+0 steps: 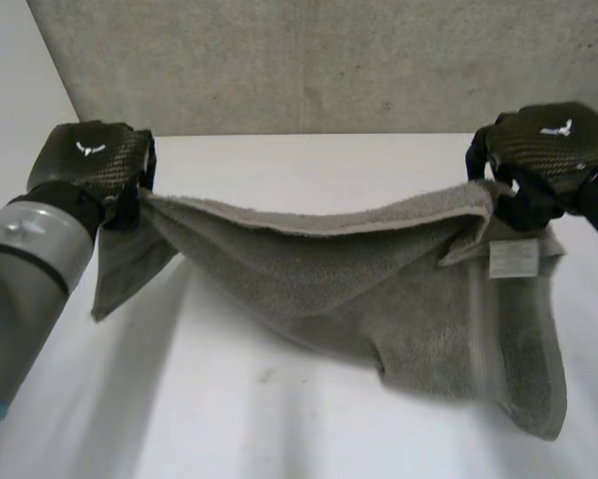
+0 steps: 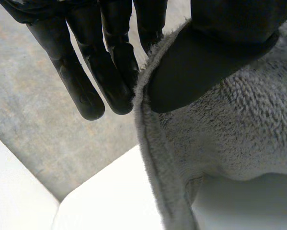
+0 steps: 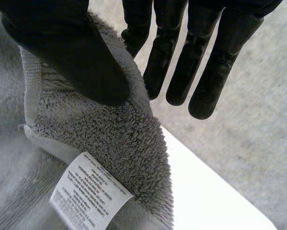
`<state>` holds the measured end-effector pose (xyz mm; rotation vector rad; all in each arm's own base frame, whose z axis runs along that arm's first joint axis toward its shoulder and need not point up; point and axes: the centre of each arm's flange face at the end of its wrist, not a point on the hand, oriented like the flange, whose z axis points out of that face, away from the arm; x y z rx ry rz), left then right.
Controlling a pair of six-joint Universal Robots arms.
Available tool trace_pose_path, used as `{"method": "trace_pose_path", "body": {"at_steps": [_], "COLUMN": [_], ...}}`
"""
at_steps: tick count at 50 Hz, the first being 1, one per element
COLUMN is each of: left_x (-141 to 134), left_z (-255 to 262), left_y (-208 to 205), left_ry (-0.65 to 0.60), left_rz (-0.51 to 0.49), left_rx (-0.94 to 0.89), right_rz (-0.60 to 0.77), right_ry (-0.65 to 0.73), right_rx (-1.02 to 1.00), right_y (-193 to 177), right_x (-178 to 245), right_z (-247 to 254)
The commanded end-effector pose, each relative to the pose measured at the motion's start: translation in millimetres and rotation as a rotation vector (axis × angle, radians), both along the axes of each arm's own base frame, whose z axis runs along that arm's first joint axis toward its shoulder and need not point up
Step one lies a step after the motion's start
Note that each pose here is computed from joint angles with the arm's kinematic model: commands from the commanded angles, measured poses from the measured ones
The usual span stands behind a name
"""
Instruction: Fold the towel.
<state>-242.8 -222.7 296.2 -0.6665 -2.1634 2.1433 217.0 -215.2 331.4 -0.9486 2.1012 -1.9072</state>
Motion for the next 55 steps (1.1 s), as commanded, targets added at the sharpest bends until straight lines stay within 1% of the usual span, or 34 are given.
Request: {"method": "trace_pose_path", "body": {"at_steps": [1,2,4,7,13,15,16,18,19,20,21,22,23,24,25,26,27,28,32,34,36,39,40,41,42,43,44,45,46,47,48,49,51,55], "left_x": [10,10,9,2,-22,-30,-39,-47,-55,-62,-62,-67,-67,-70,-71,-71,-71,-70,-65,-64,-59,-55,-51,-51,-45,-45,-39,-39,-31,-26,-26,-23,-22,-30], "left_z": [-23,-30,-39,-62,-84,-83,-77,-64,-46,-22,-22,4,4,32,56,57,77,90,105,98,65,47,22,22,-6,-6,-31,-31,-58,-82,-82,-101,-115,-141], "left_y": [28,32,32,22,-21,-35,-50,-66,-80,-93,-93,-103,-104,-110,-114,-114,-114,-113,-104,-99,-90,-84,-75,-75,-64,-64,-52,-52,-37,-21,-21,-8,2,18], "left_ry": [-0.241,-0.264,-0.281,-0.314,-0.321,-0.307,-0.285,-0.253,-0.207,-0.152,-0.151,-0.094,-0.093,-0.025,0.051,0.052,0.127,0.185,0.25,0.237,0.166,0.128,0.078,0.077,0.021,0.02,-0.026,-0.026,-0.076,-0.12,-0.12,-0.154,-0.178,-0.204], "left_rz": [-0.036,-0.048,-0.055,-0.064,-0.07,-0.069,-0.065,-0.059,-0.052,-0.041,-0.041,-0.031,-0.031,-0.017,-0.006,-0.006,-0.005,-0.007,-0.013,-0.017,-0.015,-0.015,-0.015,-0.015,-0.013,-0.013,-0.014,-0.014,-0.014,-0.025,-0.025,-0.038,-0.049,-0.093], "left_rx": [0.14,0.171,0.201,0.266,0.278,0.25,0.209,0.145,0.069,-0.027,-0.028,-0.129,-0.13,-0.233,-0.325,-0.326,-0.395,-0.439,-0.467,-0.428,-0.293,-0.22,-0.125,-0.124,-0.018,-0.017,0.072,0.072,0.168,0.244,0.245,0.306,0.345,0.382], "right_rz": [0.052,0.052,0.085,0.106,0.088,0.024,0.023,-0.054,-0.055,-0.085,-0.085,-0.109,-0.125,-0.125,-0.138,-0.15,-0.15,-0.145,-0.135,-0.117,-0.1,-0.069,-0.062,-0.062,-0.063,-0.063,-0.05,-0.05,-0.031,-0.03,-0.004,0.031,0.051,0.048], "right_ry": [0.226,0.226,0.312,0.347,0.333,0.271,0.271,0.16,0.159,0.089,0.089,0.012,-0.063,-0.064,-0.136,-0.194,-0.194,-0.236,-0.249,-0.199,-0.154,-0.067,-0.019,-0.019,0.044,0.045,0.132,0.133,0.202,0.203,0.279,0.343,0.383,0.386], "right_rx": [0.188,0.188,0.252,0.285,0.256,0.166,0.165,0.017,0.016,-0.079,-0.08,-0.186,-0.29,-0.291,-0.393,-0.489,-0.49,-0.569,-0.61,-0.524,-0.456,-0.321,-0.248,-0.247,-0.169,-0.168,-0.065,-0.064,0.024,0.025,0.114,0.193,0.247,0.255], "right_y": [-14,-14,-16,-23,-47,-73,-73,-103,-103,-117,-117,-128,-136,-137,-143,-144,-144,-141,-134,-128,-125,-118,-116,-116,-112,-112,-104,-104,-97,-97,-88,-78,-73,-75], "right_x": [4,4,6,9,16,22,22,28,28,30,30,32,34,34,34,33,33,33,31,31,32,33,31,31,28,28,25,25,23,23,20,18,17,17], "right_z": [-63,-63,-86,-102,-109,-98,-98,-73,-73,-55,-55,-36,-17,-17,0,17,17,33,42,26,14,-13,-31,-31,-51,-51,-76,-76,-97,-98,-121,-142,-166,-182]}}
